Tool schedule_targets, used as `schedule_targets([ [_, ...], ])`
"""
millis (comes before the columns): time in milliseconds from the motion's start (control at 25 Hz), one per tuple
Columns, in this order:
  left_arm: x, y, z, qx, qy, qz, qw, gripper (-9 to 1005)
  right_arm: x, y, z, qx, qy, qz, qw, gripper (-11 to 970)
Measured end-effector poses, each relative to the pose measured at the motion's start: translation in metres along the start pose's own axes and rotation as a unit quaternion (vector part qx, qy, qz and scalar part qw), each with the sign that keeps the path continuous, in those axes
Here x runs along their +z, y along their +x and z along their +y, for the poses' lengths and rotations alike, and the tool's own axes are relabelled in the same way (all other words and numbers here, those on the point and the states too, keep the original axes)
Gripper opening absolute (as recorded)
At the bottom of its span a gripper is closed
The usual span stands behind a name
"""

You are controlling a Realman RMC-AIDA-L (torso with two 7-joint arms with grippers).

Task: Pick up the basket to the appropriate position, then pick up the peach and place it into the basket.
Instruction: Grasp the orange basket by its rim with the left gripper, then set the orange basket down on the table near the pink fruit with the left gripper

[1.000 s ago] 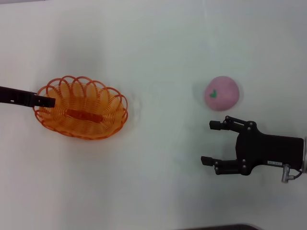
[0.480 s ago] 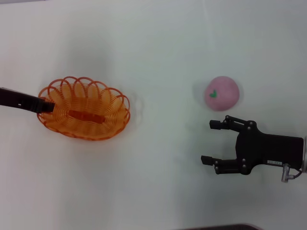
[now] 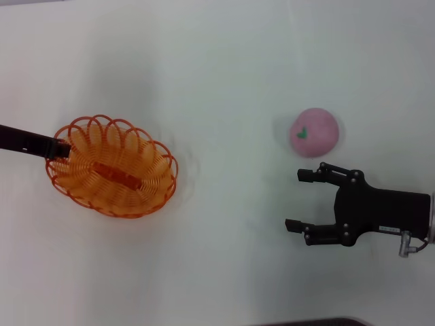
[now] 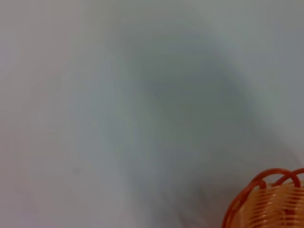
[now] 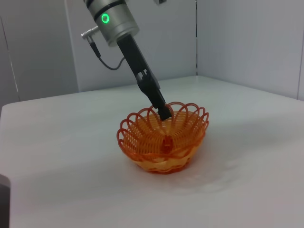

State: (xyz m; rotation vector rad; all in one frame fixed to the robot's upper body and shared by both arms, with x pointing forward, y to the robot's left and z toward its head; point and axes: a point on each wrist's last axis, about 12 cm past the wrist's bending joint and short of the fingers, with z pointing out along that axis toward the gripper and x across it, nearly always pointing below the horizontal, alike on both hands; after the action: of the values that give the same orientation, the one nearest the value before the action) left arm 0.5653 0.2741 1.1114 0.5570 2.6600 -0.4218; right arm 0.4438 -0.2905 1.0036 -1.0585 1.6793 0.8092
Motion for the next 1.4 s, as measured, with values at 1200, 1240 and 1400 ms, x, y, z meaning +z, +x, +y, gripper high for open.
schedule_targets([
  [1200,-0.017,0.026,-0.007,-0.204,0.178,0.008,0.963,63,0.005,-0.003,-0.006,-0.006,0.003,0.004,1.0,940],
  [1240,-0.016,0.028,-0.008,-0.211,0.179,0.007,0.961,63,0.005,-0.003,-0.006,-0.004,0.003,0.005,1.0,940],
  [1400,-0.009,0.032,-0.01,-0.232,0.18,-0.009,0.956,62,0.006,-0.003,-0.007,-0.004,0.004,0.006,1.0,940],
])
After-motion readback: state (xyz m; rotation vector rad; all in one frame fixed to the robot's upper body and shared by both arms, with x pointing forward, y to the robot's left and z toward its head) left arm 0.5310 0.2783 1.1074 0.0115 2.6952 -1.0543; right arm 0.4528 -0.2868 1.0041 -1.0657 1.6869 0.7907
